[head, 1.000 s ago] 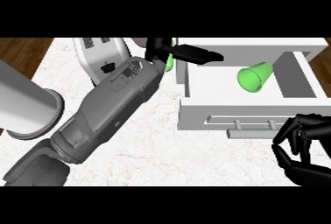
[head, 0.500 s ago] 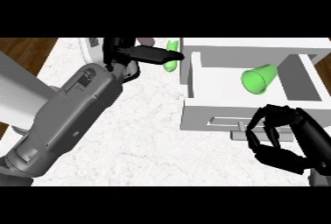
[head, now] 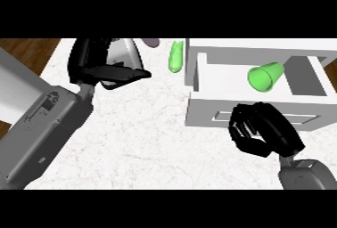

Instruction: Pick up the cup, place it into the drawer and close the drawer

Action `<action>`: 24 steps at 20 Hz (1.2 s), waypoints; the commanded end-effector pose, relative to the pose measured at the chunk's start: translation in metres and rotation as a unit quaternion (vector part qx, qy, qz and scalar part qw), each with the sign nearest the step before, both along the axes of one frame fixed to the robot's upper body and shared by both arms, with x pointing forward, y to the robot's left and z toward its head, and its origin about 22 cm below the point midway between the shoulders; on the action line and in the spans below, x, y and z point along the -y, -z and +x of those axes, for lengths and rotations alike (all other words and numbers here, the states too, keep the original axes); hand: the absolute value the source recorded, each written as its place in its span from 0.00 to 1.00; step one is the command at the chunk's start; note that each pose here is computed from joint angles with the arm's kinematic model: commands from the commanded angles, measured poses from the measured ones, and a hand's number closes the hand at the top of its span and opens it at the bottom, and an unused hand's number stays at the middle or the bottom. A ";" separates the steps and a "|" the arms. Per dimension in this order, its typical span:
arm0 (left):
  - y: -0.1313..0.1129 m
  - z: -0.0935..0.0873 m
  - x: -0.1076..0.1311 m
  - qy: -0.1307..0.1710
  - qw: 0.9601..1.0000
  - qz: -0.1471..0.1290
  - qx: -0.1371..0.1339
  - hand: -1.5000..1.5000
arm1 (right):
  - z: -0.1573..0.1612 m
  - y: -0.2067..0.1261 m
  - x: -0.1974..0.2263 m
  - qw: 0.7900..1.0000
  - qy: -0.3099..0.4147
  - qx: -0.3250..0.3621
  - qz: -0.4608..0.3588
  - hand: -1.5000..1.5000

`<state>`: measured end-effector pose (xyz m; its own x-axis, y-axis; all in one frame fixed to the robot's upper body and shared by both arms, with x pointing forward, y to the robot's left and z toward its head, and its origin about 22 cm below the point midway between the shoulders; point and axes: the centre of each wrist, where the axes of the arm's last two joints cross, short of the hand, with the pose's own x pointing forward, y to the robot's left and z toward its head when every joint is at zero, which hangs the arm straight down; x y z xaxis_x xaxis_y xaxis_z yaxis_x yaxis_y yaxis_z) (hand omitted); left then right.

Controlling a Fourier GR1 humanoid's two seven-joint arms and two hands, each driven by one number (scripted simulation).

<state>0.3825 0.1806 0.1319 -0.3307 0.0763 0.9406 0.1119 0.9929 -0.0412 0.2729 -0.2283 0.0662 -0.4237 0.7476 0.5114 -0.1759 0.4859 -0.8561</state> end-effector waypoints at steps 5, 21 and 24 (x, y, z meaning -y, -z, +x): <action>0.022 -0.035 -0.055 -0.010 1.000 -0.006 -0.001 0.00 | 0.054 0.043 -0.004 0.994 0.003 0.007 -0.113 1.00; 0.006 -0.050 -0.090 0.009 1.000 -0.010 0.008 0.00 | 0.149 0.044 0.015 0.994 0.042 -0.046 -0.093 1.00; 0.025 -0.055 -0.092 0.017 1.000 -0.012 0.000 0.00 | 0.151 0.043 0.027 0.994 0.055 -0.052 -0.083 1.00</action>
